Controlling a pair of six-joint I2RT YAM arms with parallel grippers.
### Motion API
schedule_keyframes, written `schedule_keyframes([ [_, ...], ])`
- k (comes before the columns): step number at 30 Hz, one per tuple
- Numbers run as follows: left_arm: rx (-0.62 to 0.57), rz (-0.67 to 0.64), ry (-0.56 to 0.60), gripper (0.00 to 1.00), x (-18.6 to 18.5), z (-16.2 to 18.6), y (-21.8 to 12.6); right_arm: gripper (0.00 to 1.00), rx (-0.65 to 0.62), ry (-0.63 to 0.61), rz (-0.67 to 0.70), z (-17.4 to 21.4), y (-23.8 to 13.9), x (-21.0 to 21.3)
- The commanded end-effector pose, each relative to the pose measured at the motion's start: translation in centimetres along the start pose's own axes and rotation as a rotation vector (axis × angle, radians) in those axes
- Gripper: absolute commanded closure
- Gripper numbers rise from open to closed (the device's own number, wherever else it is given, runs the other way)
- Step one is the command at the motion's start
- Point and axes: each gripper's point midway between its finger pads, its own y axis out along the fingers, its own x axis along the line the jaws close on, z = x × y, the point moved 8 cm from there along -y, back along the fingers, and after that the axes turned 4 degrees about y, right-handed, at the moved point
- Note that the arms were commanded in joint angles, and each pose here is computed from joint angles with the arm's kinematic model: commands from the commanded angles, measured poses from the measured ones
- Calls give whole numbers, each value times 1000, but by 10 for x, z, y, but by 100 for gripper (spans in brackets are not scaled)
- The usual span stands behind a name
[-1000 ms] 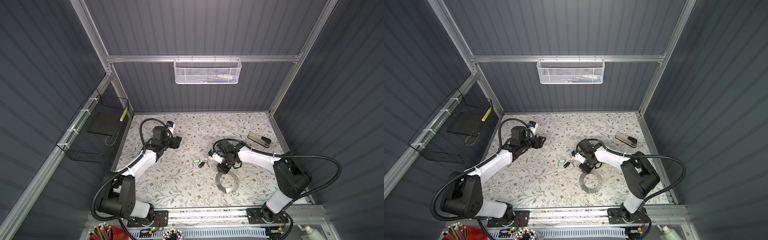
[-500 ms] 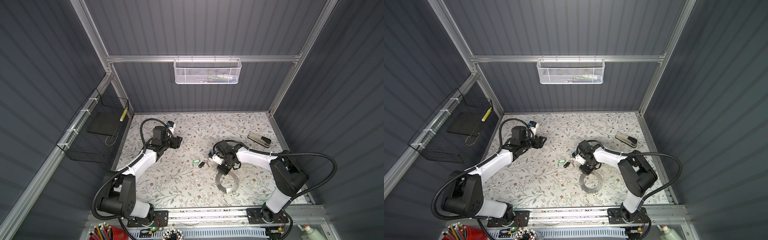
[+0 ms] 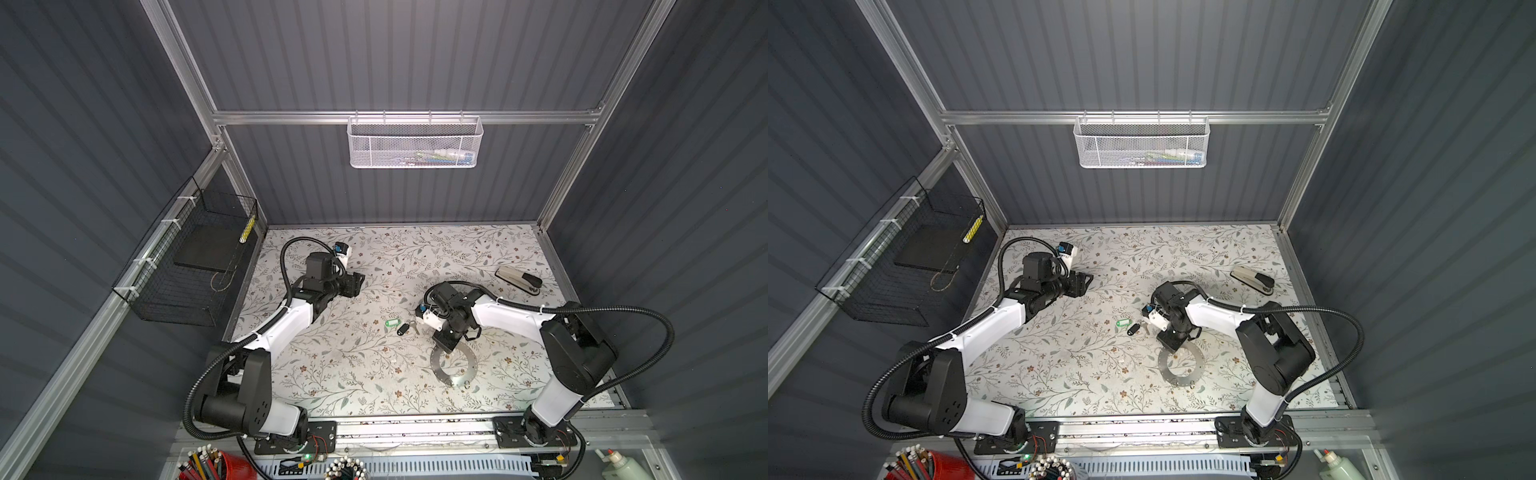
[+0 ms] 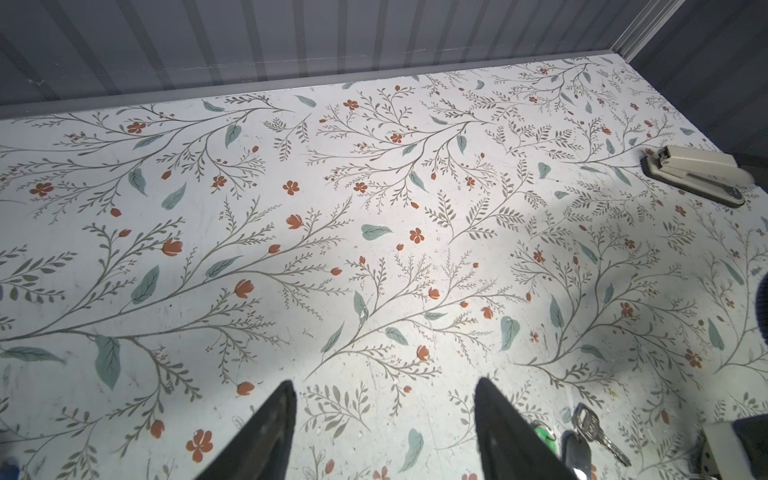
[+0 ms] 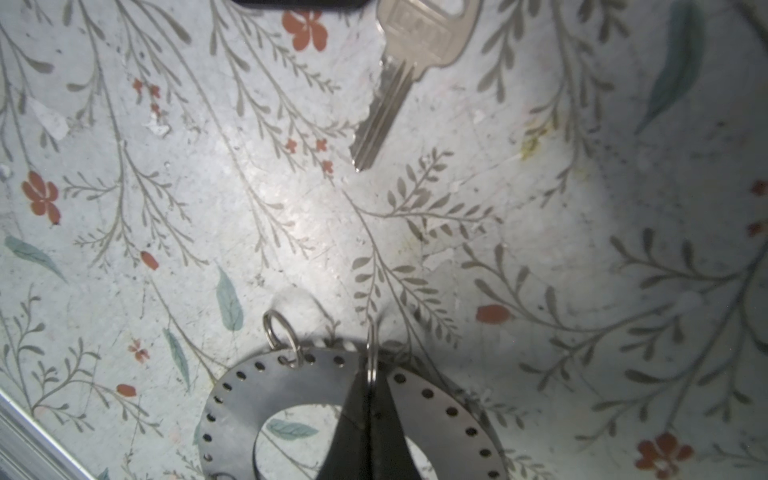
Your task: Put the keys on the keyring
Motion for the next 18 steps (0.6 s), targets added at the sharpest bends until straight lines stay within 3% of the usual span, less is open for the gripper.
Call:
schedule_keyframes([
  [1,-15,41,-4,32,-5,-7,-2,100,-74,-47,10,-2,-20,7],
  [12,-211,281,55,34,-42,-13,-33,100,-590,-254,44,-10,-91,26],
  [15,-343,398,204,37,-70,-7,-52,100,-695,-285,69,-8,-101,28],
  [18,-437,453,364,48,-90,2,-71,100,-782,-333,81,-8,-109,31],
])
